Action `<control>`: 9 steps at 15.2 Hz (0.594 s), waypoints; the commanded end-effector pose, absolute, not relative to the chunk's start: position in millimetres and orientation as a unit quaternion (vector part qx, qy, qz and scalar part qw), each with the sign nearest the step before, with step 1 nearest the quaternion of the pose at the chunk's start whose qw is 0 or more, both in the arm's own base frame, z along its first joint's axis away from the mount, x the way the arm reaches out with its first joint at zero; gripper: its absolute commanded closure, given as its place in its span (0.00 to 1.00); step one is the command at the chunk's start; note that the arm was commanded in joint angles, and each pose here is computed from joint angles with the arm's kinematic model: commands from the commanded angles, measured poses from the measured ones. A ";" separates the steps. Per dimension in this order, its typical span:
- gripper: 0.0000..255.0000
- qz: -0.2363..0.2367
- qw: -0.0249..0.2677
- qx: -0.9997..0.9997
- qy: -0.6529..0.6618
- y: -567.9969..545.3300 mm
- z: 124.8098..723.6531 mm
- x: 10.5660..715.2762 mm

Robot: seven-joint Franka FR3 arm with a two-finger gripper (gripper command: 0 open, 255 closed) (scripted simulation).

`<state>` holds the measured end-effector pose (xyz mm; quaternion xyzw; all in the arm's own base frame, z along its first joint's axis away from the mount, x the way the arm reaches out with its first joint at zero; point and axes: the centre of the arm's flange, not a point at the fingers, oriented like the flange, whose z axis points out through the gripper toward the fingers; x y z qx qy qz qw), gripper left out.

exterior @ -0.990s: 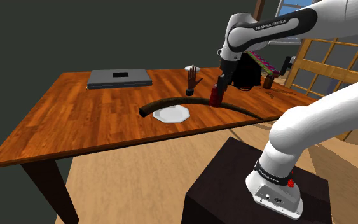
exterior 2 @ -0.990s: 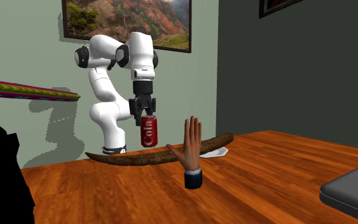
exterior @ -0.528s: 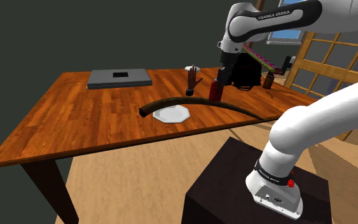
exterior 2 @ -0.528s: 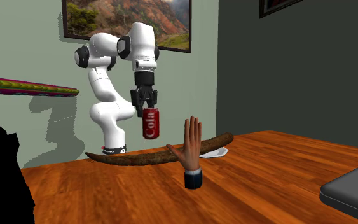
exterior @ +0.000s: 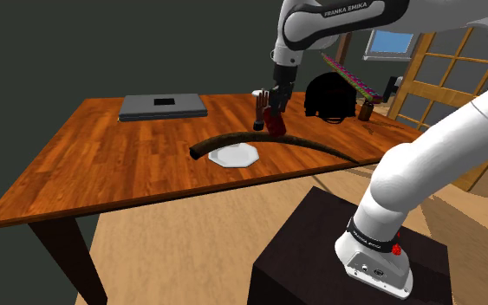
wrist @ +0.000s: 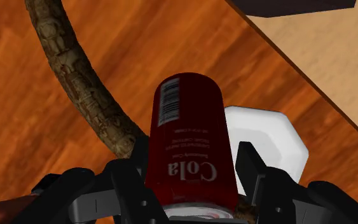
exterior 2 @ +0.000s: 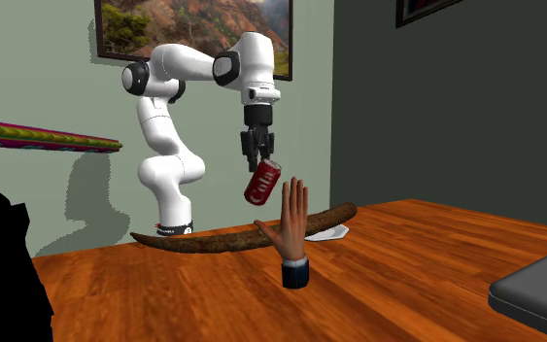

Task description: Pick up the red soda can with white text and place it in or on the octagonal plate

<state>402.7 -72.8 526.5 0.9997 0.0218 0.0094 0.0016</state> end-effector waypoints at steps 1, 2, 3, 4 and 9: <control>1.00 0.009 0.001 1.000 0.021 -53.2 529.8 420.2; 1.00 0.009 0.001 1.000 0.021 -43.9 531.6 429.4; 1.00 0.009 0.001 1.000 0.021 -34.7 533.4 438.7; 1.00 0.009 0.001 1.000 0.021 -25.5 535.2 448.0; 1.00 0.009 0.001 1.000 0.021 28.0 545.6 501.5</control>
